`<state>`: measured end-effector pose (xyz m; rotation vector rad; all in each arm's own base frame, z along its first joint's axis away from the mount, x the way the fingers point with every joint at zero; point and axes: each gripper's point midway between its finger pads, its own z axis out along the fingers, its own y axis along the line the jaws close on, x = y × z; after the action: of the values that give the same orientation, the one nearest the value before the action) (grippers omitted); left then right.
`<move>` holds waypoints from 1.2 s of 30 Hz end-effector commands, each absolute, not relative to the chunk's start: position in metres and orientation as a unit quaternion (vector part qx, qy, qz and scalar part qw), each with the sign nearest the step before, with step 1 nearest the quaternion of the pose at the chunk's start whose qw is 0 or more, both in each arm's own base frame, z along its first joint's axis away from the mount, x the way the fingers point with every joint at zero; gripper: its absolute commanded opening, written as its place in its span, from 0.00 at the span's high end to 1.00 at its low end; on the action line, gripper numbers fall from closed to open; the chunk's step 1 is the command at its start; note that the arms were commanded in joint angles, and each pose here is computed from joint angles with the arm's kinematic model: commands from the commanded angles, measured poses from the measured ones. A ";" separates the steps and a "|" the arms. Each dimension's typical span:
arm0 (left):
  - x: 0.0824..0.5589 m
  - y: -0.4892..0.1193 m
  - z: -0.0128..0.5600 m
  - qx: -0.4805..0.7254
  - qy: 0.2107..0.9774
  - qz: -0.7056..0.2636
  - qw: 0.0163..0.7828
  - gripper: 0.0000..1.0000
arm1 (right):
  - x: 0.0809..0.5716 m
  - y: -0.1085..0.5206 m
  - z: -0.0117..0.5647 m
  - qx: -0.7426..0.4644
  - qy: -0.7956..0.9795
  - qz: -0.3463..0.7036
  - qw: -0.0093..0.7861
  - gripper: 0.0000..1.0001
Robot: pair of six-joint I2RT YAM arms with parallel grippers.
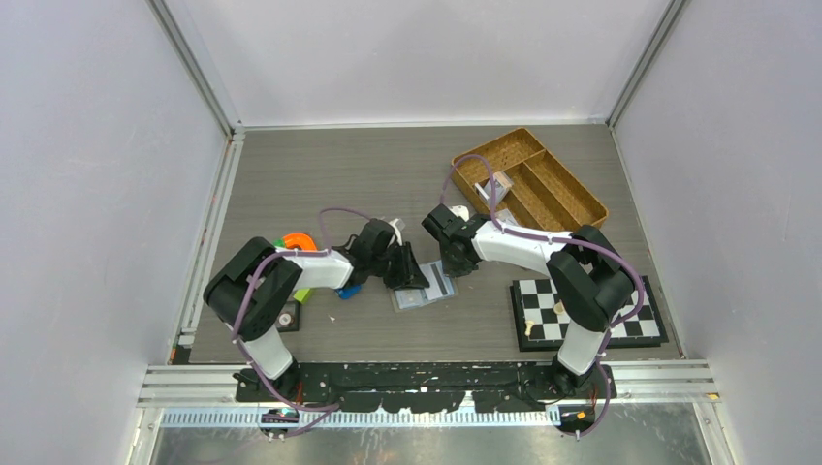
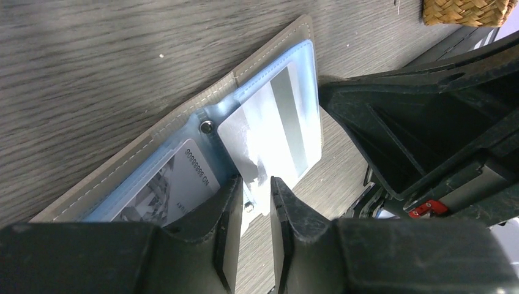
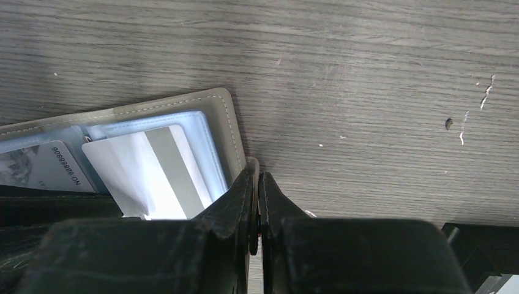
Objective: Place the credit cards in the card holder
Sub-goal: Insert the credit card into the card holder.
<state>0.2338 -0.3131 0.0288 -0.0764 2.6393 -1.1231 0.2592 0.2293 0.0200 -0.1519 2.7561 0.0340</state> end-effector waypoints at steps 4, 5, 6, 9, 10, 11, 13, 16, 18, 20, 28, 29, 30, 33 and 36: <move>0.244 -0.329 0.033 -0.017 0.909 -0.388 0.151 0.76 | 0.248 0.229 0.008 -0.049 0.984 0.015 0.168 1.00; 0.244 -0.331 0.034 -0.016 0.909 -0.388 0.150 0.76 | 0.247 0.229 0.008 -0.049 0.984 0.015 0.168 0.99; 0.244 -0.333 0.035 -0.014 0.909 -0.389 0.150 0.76 | 0.248 0.230 0.008 -0.049 0.984 0.016 0.168 1.00; 0.245 -0.337 0.037 -0.006 0.910 -0.386 0.151 0.76 | 0.248 0.230 0.009 -0.048 0.984 0.016 0.169 1.00; 0.245 -0.338 0.037 -0.004 0.911 -0.383 0.151 0.76 | 0.248 0.230 0.009 -0.048 0.984 0.016 0.170 1.00; 0.245 -0.338 0.038 0.000 0.913 -0.379 0.151 0.76 | 0.248 0.230 0.009 -0.048 0.984 0.016 0.170 1.00; 0.247 -0.339 0.040 0.006 0.914 -0.374 0.156 0.76 | 0.248 0.229 0.009 -0.048 0.984 0.015 0.171 0.99; 0.247 -0.334 0.041 0.016 0.918 -0.360 0.163 0.73 | 0.249 0.226 0.012 -0.046 0.983 0.008 0.176 1.00; 0.248 -0.330 0.049 0.023 0.918 -0.355 0.176 0.68 | 0.252 0.223 0.019 -0.044 0.982 0.004 0.185 0.99; 0.248 -0.325 0.059 0.031 0.917 -0.349 0.190 0.61 | 0.254 0.222 0.029 -0.042 0.980 0.008 0.193 0.91; 0.238 -0.286 0.091 0.053 0.923 -0.297 0.239 0.40 | 0.256 0.230 0.081 -0.032 0.971 0.064 0.229 0.49; 0.237 -0.280 0.091 0.054 0.924 -0.289 0.243 0.38 | 0.254 0.231 0.086 -0.030 0.970 0.073 0.232 0.48; 0.234 -0.275 0.090 0.054 0.926 -0.283 0.244 0.36 | 0.253 0.233 0.091 -0.030 0.968 0.085 0.234 0.47; 0.229 -0.262 0.083 0.049 0.932 -0.267 0.239 0.34 | 0.247 0.240 0.102 -0.029 0.963 0.121 0.238 0.46; 0.227 -0.253 0.075 0.041 0.938 -0.256 0.231 0.33 | 0.238 0.253 0.104 -0.043 0.960 0.164 0.222 0.47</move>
<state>0.2348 -0.2782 0.0966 0.1188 2.5080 -0.8288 0.2482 0.2356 0.0940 -0.1097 2.6545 0.2754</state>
